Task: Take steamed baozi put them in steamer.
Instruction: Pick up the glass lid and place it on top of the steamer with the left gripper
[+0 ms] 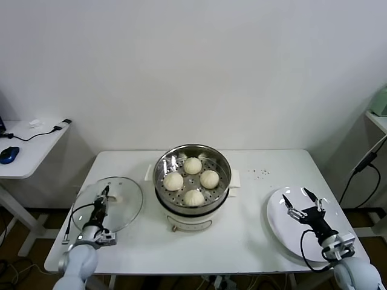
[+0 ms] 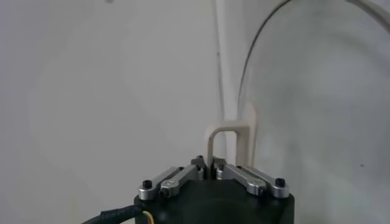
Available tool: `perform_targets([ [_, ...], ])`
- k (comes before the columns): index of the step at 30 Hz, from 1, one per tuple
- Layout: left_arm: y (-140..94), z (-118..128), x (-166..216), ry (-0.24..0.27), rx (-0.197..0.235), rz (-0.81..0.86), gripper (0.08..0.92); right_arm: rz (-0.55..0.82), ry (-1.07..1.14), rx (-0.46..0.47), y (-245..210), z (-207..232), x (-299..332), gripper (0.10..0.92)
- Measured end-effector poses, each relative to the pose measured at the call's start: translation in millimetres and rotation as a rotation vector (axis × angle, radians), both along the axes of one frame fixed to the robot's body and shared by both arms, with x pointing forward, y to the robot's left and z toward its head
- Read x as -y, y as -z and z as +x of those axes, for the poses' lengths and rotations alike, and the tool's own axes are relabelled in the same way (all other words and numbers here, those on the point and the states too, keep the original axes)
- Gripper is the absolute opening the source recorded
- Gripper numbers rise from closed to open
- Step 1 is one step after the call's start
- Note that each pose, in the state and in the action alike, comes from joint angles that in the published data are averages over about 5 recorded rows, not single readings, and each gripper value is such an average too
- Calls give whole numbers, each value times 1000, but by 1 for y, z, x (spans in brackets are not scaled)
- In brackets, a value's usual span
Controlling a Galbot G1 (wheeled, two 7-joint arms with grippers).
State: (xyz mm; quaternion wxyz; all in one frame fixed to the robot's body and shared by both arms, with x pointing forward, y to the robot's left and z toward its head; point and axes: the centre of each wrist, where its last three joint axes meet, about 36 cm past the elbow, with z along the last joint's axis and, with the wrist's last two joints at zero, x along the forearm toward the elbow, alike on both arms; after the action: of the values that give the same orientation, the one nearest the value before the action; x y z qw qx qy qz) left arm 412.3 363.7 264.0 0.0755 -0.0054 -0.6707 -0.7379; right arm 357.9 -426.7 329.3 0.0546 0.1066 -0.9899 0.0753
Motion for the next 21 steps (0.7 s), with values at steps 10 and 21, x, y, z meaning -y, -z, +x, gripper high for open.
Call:
perform_targets([
  [10,-52,-24,-12,-31,69,4,147,-13,12,8,-2,6,9,823],
  [21,-145,-61,9,-60,194,52,147,-31,21,8,-2,17,11,823],
])
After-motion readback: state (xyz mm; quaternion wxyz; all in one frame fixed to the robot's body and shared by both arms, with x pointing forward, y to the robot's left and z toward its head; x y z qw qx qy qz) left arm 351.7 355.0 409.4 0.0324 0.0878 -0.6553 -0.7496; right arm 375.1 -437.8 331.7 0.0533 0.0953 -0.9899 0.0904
